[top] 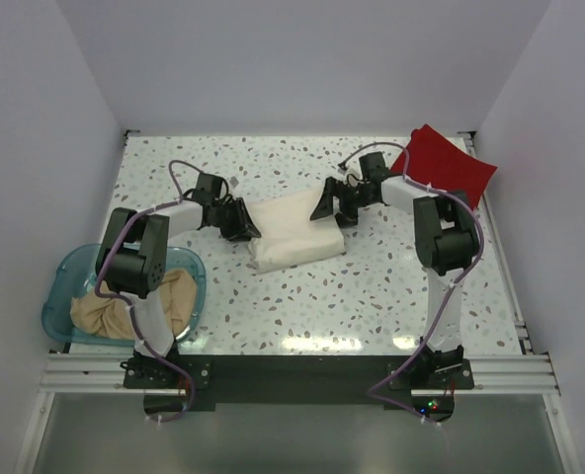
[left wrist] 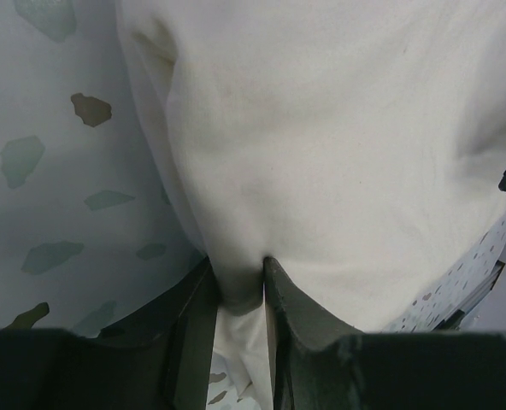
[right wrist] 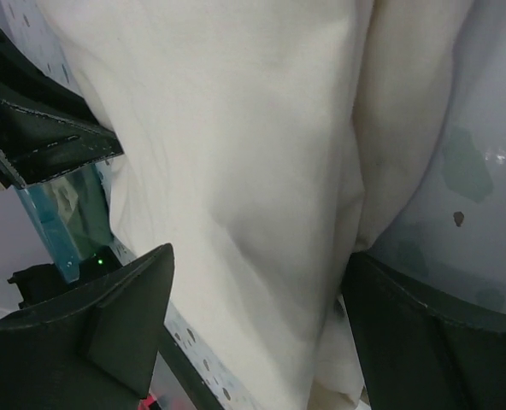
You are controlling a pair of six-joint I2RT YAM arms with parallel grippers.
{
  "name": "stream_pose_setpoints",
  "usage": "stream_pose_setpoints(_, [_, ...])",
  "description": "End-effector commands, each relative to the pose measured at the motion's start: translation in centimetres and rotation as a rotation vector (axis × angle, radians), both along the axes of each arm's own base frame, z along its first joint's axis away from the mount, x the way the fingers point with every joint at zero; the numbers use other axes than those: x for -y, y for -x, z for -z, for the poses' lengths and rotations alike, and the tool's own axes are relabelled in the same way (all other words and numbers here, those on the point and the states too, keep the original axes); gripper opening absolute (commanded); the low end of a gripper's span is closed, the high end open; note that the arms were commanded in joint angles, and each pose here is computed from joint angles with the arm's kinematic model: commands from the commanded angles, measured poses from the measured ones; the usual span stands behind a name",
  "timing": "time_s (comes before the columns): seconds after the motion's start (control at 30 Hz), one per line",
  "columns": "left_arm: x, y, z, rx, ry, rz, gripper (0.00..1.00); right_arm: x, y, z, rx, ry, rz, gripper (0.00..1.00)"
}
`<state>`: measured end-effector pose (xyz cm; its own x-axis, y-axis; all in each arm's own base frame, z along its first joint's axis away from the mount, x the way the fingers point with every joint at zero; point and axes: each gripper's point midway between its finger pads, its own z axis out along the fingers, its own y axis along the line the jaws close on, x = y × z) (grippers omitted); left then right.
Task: Fold and stack the t-shirts
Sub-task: Neatly place the folded tshirt to the corner
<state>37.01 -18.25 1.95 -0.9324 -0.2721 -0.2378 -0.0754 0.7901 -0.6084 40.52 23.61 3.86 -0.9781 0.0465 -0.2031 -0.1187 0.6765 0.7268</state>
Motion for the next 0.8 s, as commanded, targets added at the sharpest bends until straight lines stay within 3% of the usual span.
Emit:
stream_pose_setpoints(0.0, [-0.6,0.6,2.6,-0.049,-0.076,-0.015,0.33,0.2,2.3,6.3,-0.087,0.133,-0.027,0.81])
stream_pose_setpoints(0.23, [-0.2,0.5,2.8,-0.054,-0.068,0.0,0.33,-0.8,2.7,6.8,-0.086,0.142,-0.05,0.71])
stream_pose_setpoints(0.43, [-0.1,0.5,2.7,-0.049,-0.071,0.006,0.37,-0.7,2.7,6.7,-0.077,0.172,-0.046,0.42])
stream_pose_setpoints(0.63, [-0.1,0.1,1.9,-0.035,-0.068,0.006,0.58,0.4,1.4,4.5,-0.028,0.257,-0.032,0.01])
stream_pose_setpoints(0.77, [0.2,-0.4,0.6,-0.01,-0.058,0.015,0.65,2.6,0.4,3.0,0.001,0.406,-0.031,0.0])
